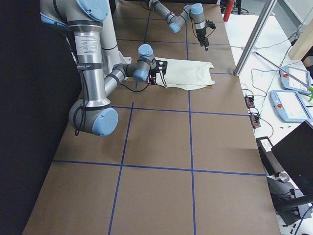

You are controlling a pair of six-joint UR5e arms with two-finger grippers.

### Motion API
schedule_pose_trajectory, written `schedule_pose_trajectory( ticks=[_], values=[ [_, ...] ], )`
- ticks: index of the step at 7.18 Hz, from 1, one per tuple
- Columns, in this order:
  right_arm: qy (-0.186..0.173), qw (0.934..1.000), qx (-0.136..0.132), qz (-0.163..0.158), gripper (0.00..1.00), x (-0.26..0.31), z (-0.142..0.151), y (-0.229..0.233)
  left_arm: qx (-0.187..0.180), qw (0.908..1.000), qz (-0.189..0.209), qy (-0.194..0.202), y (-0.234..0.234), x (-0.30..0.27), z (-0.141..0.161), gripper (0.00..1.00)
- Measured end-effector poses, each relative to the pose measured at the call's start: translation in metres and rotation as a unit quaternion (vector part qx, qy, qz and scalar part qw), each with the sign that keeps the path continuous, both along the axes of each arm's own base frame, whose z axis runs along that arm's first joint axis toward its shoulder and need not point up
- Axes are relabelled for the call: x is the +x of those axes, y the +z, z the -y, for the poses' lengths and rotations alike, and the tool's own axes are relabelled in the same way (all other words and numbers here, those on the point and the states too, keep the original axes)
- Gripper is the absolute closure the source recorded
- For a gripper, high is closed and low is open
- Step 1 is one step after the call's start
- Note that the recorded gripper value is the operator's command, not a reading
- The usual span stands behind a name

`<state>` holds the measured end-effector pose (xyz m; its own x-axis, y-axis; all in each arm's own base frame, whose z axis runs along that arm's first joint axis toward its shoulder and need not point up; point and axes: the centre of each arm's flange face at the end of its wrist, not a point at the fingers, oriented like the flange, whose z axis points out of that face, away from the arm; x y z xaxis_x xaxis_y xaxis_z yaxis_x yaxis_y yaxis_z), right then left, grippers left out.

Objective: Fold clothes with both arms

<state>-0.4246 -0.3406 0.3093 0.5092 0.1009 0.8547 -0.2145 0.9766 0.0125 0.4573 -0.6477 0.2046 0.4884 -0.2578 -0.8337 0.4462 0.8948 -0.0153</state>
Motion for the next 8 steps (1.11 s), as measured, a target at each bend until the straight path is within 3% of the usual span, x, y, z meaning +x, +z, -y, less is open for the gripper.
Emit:
schedule_pose_trajectory(
  ticks=[3,6,8],
  values=[
    [-0.042,0.9940,0.004,-0.101,0.00,-0.080,0.019,-0.029,0.039,0.9985,0.011,0.036,-0.001,-0.062,-0.069,0.00],
    [-0.081,0.9824,0.001,-0.168,0.00,-0.116,0.014,-0.026,0.043,0.9980,0.006,0.046,0.000,-0.069,-0.081,0.00],
    [-0.097,0.9769,0.000,-0.190,0.00,-0.124,0.013,-0.017,0.044,0.9979,0.004,0.048,-0.001,-0.068,-0.083,0.00]
  ],
)
